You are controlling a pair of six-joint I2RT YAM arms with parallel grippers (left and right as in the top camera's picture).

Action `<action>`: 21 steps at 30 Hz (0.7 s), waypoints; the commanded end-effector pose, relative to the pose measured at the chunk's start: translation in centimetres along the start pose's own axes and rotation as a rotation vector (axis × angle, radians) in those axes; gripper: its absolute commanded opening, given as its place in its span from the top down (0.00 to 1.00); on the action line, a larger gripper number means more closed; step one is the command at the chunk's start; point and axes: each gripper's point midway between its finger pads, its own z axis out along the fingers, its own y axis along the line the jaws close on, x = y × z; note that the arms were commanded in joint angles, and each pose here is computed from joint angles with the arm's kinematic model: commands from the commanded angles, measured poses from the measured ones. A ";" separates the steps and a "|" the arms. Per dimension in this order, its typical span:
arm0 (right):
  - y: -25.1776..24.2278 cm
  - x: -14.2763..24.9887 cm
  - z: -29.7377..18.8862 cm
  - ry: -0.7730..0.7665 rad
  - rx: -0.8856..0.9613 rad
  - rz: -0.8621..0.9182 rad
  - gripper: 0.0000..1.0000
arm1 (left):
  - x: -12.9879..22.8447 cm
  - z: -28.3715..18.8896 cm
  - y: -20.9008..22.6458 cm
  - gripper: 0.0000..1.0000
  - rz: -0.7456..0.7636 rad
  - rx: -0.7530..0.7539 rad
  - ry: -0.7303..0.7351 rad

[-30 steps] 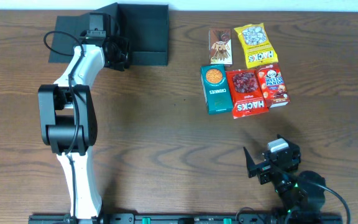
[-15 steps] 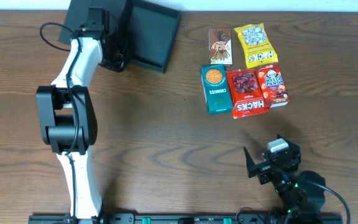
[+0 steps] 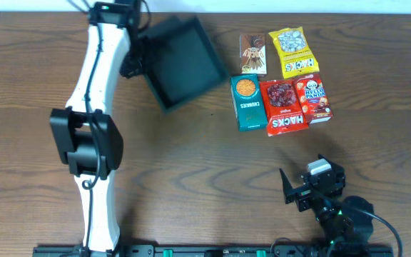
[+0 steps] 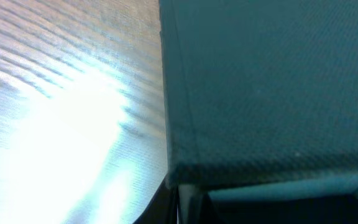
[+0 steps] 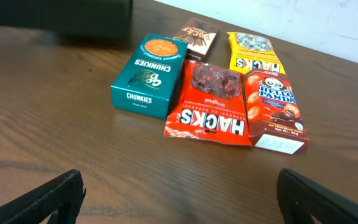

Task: Pack container
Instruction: 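Drag the black box right toward the snacks with the left gripper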

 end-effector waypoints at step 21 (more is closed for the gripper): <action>0.2 0.2 0.1 0.001 -0.005 0.007 0.01 | 7.5 7.0 1.2 0.80 0.430 -0.044 0.245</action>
